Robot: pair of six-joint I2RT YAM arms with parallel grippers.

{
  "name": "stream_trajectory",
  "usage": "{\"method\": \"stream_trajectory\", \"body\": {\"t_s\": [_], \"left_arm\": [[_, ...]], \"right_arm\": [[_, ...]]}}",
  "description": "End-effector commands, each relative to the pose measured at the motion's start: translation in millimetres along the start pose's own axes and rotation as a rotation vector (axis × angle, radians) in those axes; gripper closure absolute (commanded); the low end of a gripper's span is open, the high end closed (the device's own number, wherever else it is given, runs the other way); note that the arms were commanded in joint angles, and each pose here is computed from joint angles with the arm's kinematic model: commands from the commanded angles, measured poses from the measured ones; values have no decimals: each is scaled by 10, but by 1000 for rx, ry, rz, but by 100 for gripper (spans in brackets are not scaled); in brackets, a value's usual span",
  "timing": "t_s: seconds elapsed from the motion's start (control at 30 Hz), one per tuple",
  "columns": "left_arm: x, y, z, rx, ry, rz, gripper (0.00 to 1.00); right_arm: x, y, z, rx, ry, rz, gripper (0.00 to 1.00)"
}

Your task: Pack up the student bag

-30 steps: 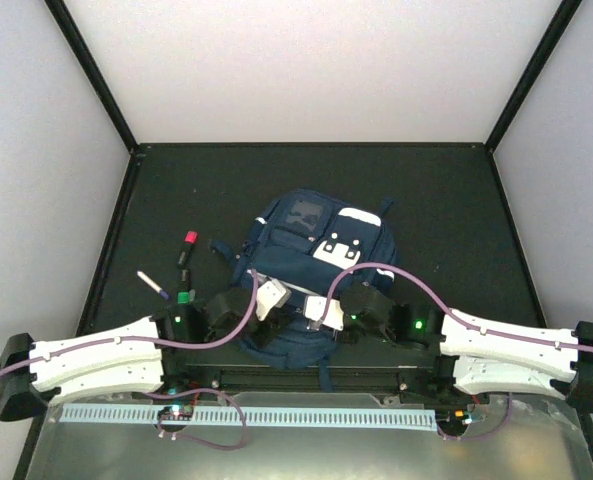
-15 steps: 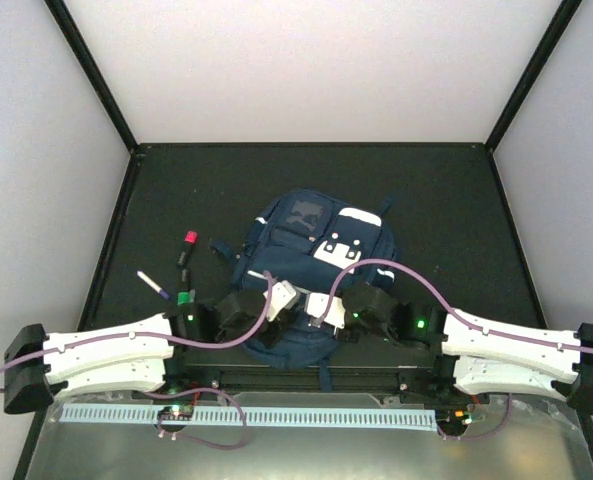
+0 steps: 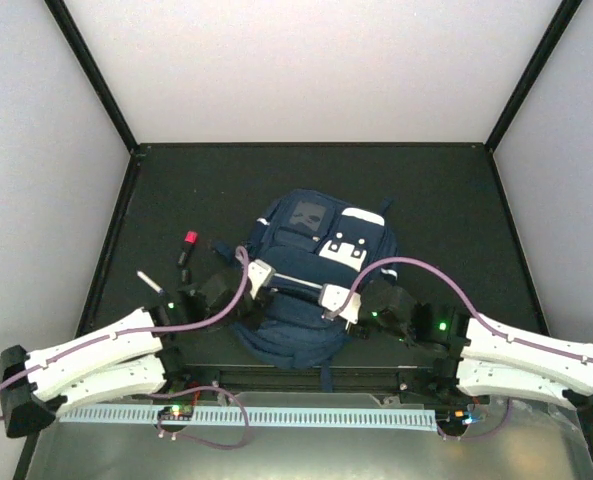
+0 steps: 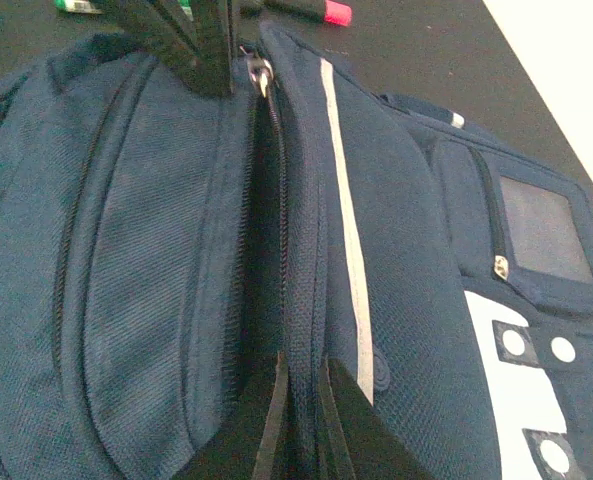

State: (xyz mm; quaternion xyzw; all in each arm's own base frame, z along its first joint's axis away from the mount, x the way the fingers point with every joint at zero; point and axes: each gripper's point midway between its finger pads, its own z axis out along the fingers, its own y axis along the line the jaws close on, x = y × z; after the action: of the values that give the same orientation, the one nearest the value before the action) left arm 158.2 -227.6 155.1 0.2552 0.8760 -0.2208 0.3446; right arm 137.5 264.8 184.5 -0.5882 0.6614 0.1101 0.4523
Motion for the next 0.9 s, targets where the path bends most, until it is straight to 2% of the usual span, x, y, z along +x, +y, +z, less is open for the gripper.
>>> {"method": "stream_trajectory", "body": {"t_s": [0.0, 0.13, 0.23, 0.33, 0.47, 0.57, 0.6, 0.67, 0.8, 0.87], "left_arm": [[196, 594, -175, -234, 118, -185, 98], [101, 792, -137, -296, 98, -271, 98], [57, 893, 25, -277, 91, -324, 99], [-48, 1003, 157, -251, 48, -360, 98], [-293, 1108, 290, -235, -2, -320, 98], [-475, 923, 367, -128, 32, -235, 99], [-528, 822, 387, -71, 42, -206, 99], [-588, 598, 404, 58, 54, -153, 98], [-654, 346, 337, 203, 23, -130, 98], [-673, 320, 295, 217, 1, -122, 98]], "right_arm": [[0, -232, -337, 87, 12, 53, 98], [24, -377, -520, 160, -9, 75, 98], [36, -568, -682, 254, -30, 104, 98], [58, -644, -809, 276, -35, 99, 98], [20, -604, -924, 248, -81, 93, 98], [-47, -490, -928, 180, -122, 70, 98], [-82, -414, -909, 133, -133, 57, 92], [-144, -322, -841, 73, -134, 49, 71], [-255, -287, -631, 27, -85, 44, 64], [-347, -235, -519, -15, -79, 36, 55]]}}
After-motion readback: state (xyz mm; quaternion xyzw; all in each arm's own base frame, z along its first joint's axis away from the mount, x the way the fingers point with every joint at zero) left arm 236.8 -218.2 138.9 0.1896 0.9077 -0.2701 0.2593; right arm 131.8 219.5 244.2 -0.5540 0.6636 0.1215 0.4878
